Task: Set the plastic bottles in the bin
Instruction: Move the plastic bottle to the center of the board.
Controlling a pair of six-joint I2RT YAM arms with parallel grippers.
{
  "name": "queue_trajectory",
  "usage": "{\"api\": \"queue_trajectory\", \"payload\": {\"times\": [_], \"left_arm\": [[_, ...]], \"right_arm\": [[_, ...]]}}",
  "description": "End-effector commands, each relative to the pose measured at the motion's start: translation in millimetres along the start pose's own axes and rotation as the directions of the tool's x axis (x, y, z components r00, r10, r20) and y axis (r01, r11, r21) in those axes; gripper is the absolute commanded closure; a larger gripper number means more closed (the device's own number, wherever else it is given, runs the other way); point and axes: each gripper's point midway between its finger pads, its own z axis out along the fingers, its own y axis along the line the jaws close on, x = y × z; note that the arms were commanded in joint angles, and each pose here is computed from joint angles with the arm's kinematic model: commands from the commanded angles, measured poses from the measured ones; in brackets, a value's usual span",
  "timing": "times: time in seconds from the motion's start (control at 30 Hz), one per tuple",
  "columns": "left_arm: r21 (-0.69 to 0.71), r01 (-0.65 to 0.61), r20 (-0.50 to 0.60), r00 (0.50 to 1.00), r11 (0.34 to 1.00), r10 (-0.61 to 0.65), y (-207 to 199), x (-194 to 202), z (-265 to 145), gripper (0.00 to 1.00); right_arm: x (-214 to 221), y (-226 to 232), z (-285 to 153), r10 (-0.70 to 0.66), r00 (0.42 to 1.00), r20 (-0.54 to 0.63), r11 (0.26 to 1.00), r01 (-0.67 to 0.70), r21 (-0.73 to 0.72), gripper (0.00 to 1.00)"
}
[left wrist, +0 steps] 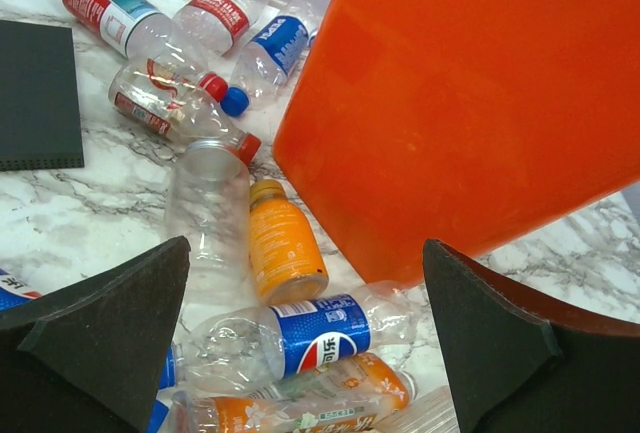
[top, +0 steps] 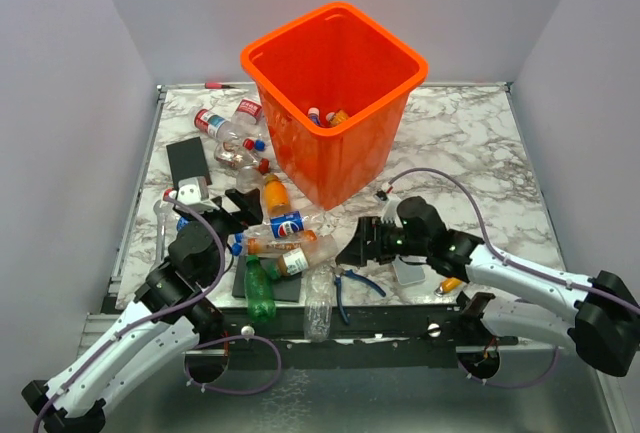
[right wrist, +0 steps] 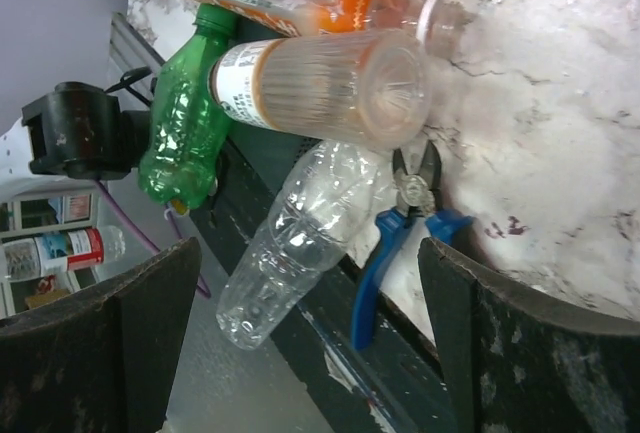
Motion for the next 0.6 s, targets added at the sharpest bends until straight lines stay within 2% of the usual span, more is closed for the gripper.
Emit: {"api": "queue_trajectory", "payload": {"times": [0.0, 0.1, 0.27, 0.57], "left_arm": [[0.018, 0.057, 0.044, 0.997, 0.998, -0.058, -2.1, -10.2, -3.2, 0.01], [0.016, 0.07, 0.054, 0.996, 0.997, -0.071, -0.7, -12.1, -4.4, 0.01], [0.02, 0.072, 0.047, 0.996, 0.997, -0.073, -1.7, -10.5, -4.1, 0.01], [0.043, 0.086, 0.039, 0.995, 0.995, -0.088, -4.5, -9.1, -6.6, 0.01]], "right_arm": [[0.9, 16.8, 8.1, 0.002, 1.0, -0.008, 0.998, -0.002, 0.069, 0.08], [29.6, 28.9, 14.8, 0.021, 0.994, -0.103, 0.993, -0.009, 0.119, 0.09], [65.3, 19.2, 16.5, 0.073, 0.966, -0.246, 0.954, 0.004, 0.299, 0.1], [100.1, 30.0, 21.0, 0.115, 0.929, -0.351, 0.945, 0.006, 0.326, 0.08]]}}
